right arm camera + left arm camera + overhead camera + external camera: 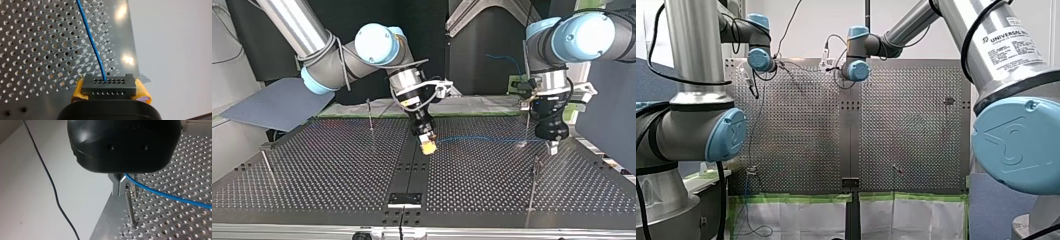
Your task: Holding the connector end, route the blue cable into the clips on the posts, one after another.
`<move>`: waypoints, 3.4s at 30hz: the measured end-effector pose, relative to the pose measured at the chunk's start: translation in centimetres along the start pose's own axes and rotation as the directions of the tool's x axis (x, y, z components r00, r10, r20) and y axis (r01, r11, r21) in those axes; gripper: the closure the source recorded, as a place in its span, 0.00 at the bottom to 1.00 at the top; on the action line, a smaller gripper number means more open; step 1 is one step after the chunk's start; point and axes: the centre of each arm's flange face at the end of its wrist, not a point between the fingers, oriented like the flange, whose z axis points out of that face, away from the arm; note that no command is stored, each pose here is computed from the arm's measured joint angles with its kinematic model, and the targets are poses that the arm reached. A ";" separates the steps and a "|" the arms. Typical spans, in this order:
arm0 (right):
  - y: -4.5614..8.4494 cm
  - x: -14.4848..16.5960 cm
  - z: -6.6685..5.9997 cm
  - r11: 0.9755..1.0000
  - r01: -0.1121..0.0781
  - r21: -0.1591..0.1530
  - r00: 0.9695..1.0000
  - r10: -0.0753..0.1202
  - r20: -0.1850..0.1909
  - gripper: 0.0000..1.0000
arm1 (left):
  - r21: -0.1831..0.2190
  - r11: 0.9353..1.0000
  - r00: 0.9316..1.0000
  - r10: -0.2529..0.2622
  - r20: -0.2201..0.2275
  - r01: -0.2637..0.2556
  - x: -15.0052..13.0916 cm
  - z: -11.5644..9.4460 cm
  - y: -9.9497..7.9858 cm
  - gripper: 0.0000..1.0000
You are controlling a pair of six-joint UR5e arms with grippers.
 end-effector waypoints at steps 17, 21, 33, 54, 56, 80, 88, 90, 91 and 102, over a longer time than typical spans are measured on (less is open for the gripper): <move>-2.1 -1.6 1.3 1.000 0.001 0.026 1.000 -0.001 0.021 1.00 | 0.013 1.000 1.000 -0.028 0.007 0.028 0.2 2.1 2.2 0.98; -2.6 -1.9 1.7 0.999 0.000 0.034 1.000 -0.001 0.022 1.00 | 0.016 0.999 0.999 -0.032 0.013 0.031 0.1 2.8 2.8 0.98; -4.0 -0.4 2.6 0.999 -0.005 0.048 1.000 0.005 -0.005 1.00 | 0.036 0.999 0.998 -0.042 0.037 0.041 -1.3 4.4 3.1 0.98; -3.3 -1.5 3.0 1.000 -0.003 0.019 1.000 0.003 0.018 1.00 | 0.086 0.995 0.998 -0.060 0.009 0.059 -0.3 5.5 3.8 0.98; -3.2 -1.7 3.0 1.000 -0.003 0.017 1.000 0.002 0.019 1.00 | 0.102 0.992 0.997 -0.073 0.013 0.072 -0.4 5.7 3.8 0.98; -2.1 -2.1 3.4 1.000 0.001 0.003 1.000 -0.001 0.022 1.00 | 0.138 0.985 0.994 -0.105 0.016 0.102 -0.3 7.6 4.2 0.98; -1.6 -2.2 3.6 1.000 0.004 -0.004 1.000 -0.003 0.022 1.00 | 0.158 0.982 0.994 -0.107 0.005 0.105 0.4 8.1 4.3 0.98; -1.4 -2.2 3.7 1.000 0.004 -0.006 1.000 -0.004 0.020 1.00 | 0.162 0.981 0.994 -0.108 0.000 0.106 0.7 8.3 4.5 0.98; -1.4 -2.1 3.7 1.000 0.005 -0.006 1.000 -0.004 0.019 1.00 | 0.165 0.980 0.994 -0.109 0.000 0.107 0.8 8.4 4.5 0.98; -1.0 -1.5 4.2 1.000 0.005 -0.009 1.000 -0.005 0.004 1.00 | 0.196 0.966 0.983 -0.179 0.039 0.168 0.2 9.4 5.2 0.98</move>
